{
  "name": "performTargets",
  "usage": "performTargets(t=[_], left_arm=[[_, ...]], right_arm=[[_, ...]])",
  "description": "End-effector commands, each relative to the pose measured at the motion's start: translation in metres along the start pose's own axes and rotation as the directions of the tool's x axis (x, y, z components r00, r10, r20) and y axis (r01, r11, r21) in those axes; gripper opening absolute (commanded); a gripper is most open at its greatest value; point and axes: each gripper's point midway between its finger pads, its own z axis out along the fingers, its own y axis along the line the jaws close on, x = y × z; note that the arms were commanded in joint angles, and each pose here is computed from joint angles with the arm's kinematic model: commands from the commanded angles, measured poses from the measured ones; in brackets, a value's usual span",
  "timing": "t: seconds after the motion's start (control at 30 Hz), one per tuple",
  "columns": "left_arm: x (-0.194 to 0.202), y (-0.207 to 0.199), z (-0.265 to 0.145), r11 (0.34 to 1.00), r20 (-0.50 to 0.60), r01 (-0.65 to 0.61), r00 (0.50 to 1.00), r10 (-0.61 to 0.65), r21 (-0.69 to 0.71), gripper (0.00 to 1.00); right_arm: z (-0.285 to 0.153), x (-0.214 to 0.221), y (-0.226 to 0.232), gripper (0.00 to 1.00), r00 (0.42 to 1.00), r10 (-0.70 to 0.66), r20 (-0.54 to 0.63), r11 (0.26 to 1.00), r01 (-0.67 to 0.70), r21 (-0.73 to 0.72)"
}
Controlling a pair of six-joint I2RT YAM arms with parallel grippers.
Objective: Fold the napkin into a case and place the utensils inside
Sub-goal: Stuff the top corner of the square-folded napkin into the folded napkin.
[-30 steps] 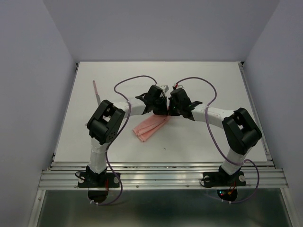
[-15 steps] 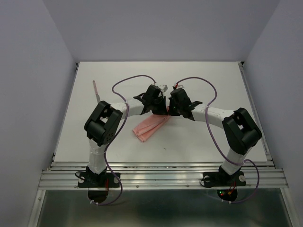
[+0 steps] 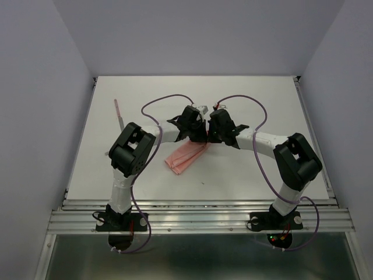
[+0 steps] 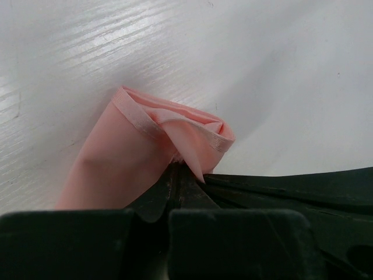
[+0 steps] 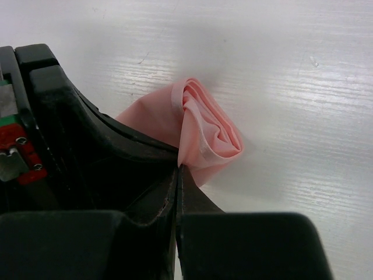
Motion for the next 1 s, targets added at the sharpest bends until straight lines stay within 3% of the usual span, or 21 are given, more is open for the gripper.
performTargets(t=[0.0,0.4,0.97], left_arm=[[-0.017,-0.02,-0.006,0.998,0.047,-0.028,0.999,0.026,0.048,0.0],[-0.022,-0.024,-0.048,0.999,0.068,-0.035,0.997,0.036,-0.016,0.0],[-0.026,0.054,-0.067,0.953,0.11,0.081,0.993,-0.051,-0.292,0.0]], right_arm=[[-0.006,-0.013,0.012,0.01,0.999,0.0,0.045,1.0,0.002,-0.031],[-0.007,-0.013,0.006,0.01,0.998,-0.001,0.056,1.0,0.001,-0.005],[-0.006,-0.015,0.009,0.01,0.999,-0.007,0.052,1.0,0.007,-0.013]])
